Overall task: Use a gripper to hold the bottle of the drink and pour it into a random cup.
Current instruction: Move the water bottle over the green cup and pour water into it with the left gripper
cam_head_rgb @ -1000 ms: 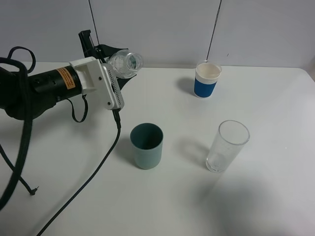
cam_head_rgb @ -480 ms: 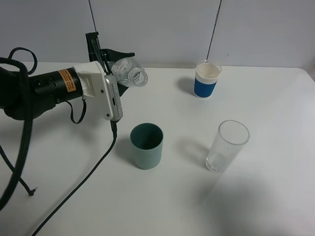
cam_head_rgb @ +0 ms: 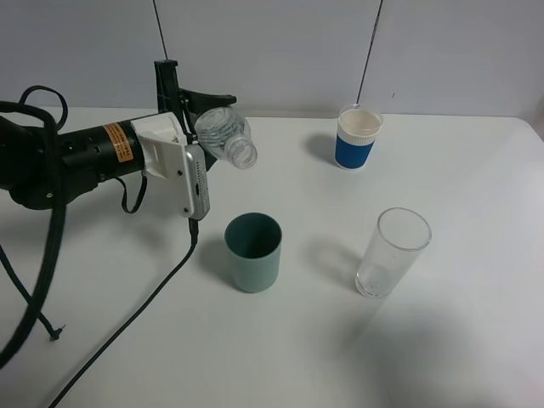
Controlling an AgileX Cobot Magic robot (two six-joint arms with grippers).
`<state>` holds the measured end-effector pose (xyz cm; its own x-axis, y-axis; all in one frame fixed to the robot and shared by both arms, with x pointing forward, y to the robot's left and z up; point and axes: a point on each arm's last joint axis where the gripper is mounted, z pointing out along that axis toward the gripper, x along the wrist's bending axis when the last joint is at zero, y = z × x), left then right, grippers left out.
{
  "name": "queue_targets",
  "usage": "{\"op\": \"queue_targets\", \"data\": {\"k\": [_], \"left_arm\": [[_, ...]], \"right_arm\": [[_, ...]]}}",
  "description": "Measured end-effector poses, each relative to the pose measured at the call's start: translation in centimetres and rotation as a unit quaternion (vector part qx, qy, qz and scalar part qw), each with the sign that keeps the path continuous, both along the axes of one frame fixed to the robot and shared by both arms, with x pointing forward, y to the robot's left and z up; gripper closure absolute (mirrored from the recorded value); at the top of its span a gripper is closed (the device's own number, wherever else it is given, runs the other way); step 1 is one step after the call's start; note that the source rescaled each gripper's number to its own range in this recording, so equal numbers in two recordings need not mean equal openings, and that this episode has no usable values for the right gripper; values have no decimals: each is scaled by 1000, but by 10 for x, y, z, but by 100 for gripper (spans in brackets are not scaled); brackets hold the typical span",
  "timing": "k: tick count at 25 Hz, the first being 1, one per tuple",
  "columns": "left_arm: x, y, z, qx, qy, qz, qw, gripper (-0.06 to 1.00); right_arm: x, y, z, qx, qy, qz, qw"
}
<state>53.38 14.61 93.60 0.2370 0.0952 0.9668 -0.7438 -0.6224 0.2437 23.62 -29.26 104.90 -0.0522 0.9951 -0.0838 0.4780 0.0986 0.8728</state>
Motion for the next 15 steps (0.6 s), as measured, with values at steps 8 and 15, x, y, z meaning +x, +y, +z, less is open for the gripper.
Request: {"op": "queue_targets", "data": {"k": [8, 15], "left_arm": [[1, 1, -1, 17, -22, 3, 1000, 88], [1, 0, -1, 27, -34, 4, 999, 88]], "right_arm": [[0, 0, 0, 0, 0, 0, 1000], [0, 0, 0, 0, 0, 0, 1000]]}}
